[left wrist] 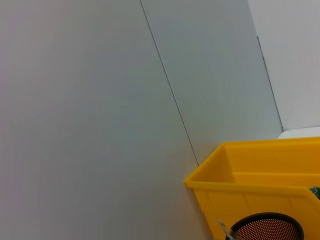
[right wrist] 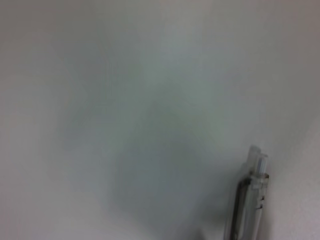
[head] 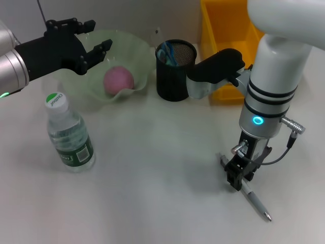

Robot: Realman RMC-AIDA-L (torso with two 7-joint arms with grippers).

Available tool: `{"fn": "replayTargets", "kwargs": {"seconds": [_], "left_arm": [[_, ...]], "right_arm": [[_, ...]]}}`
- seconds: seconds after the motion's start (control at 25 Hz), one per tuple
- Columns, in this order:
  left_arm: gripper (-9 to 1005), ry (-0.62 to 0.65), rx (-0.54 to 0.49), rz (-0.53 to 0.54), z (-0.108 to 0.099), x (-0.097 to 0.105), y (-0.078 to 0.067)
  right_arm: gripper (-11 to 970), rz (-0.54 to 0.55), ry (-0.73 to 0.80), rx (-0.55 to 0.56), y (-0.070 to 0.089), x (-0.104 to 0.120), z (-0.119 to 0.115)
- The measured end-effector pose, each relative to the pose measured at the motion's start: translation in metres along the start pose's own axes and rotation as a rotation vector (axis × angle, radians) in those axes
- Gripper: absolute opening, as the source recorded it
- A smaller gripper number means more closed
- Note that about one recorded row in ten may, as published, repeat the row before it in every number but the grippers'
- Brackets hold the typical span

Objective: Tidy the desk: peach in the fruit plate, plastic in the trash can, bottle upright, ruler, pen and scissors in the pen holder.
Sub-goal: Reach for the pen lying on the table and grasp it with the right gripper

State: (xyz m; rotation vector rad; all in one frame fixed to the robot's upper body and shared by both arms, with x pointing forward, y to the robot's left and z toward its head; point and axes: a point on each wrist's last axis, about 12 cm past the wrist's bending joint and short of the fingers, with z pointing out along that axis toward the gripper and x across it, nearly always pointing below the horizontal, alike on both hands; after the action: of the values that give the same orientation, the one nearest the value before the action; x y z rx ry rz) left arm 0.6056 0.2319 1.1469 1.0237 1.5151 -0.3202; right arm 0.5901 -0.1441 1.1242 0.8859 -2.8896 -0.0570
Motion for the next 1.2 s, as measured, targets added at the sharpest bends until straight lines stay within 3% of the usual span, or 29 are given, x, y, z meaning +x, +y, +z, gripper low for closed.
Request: {"fn": "replayTargets", "kwargs": {"seconds": [1.2], "left_arm": [[500,0.0,0.001,0.011,0.0006,0.0001,-0.0001]], "right_arm": [[275,0.002,-0.003,-0.005,0.0006,-0.0015,0.0024]]}}
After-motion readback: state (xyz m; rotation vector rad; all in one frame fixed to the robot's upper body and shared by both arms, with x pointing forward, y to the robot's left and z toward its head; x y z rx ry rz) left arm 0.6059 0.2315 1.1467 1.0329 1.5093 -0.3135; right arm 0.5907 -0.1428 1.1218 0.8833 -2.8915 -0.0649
